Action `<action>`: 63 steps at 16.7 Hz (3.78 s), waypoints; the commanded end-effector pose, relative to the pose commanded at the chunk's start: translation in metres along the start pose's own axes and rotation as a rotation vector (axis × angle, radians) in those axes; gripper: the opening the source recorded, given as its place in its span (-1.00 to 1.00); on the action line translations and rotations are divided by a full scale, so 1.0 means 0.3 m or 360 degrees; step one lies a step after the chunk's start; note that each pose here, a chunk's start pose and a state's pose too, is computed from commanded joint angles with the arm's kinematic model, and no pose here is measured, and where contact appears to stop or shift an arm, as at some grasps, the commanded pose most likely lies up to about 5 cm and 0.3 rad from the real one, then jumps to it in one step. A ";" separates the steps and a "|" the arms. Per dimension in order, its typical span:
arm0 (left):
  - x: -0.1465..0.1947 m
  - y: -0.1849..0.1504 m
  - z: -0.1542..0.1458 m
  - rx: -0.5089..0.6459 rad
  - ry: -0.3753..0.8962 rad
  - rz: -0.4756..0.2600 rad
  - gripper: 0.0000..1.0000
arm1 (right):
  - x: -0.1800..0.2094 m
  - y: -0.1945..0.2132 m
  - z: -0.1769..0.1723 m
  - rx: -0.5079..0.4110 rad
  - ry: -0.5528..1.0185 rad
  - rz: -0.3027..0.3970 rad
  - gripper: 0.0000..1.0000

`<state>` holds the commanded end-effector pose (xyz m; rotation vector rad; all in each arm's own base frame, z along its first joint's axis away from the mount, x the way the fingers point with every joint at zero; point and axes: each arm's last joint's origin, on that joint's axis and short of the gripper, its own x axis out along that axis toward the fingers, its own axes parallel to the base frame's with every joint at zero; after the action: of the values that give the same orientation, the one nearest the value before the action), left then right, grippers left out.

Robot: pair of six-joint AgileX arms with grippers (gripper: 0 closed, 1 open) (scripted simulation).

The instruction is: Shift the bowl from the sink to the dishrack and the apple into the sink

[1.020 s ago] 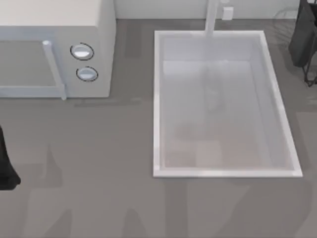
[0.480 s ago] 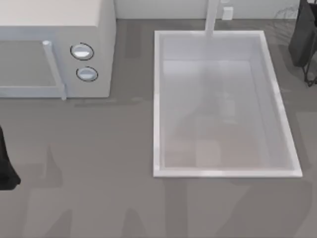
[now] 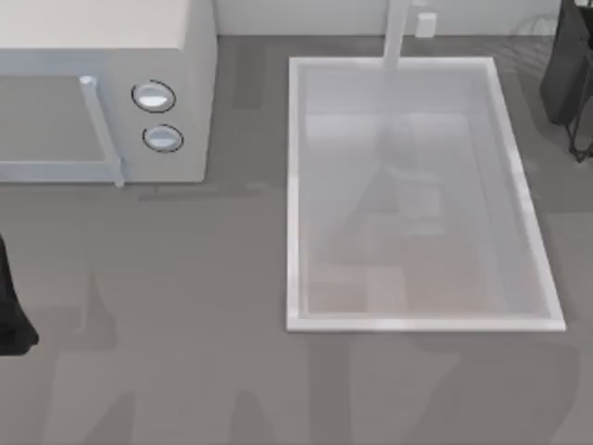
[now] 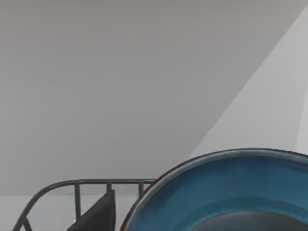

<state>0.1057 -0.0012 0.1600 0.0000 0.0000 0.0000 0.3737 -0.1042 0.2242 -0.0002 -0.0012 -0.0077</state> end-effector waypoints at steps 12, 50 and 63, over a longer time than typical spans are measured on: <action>0.000 0.000 0.000 0.0000 0.0000 0.0000 1.00 | -0.532 0.238 0.139 0.0007 0.0018 -0.0018 1.00; 0.000 0.000 0.000 0.0000 0.0000 0.0000 1.00 | -0.896 0.337 -0.213 0.0000 0.0002 0.0012 1.00; 0.000 0.000 0.000 0.0000 0.0000 0.0000 1.00 | -0.826 0.298 -0.046 -0.0098 0.0687 -0.0106 1.00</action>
<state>0.1057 -0.0012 0.1600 0.0000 0.0000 0.0000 0.1265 -0.0130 0.2099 -0.0601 0.4305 -0.0744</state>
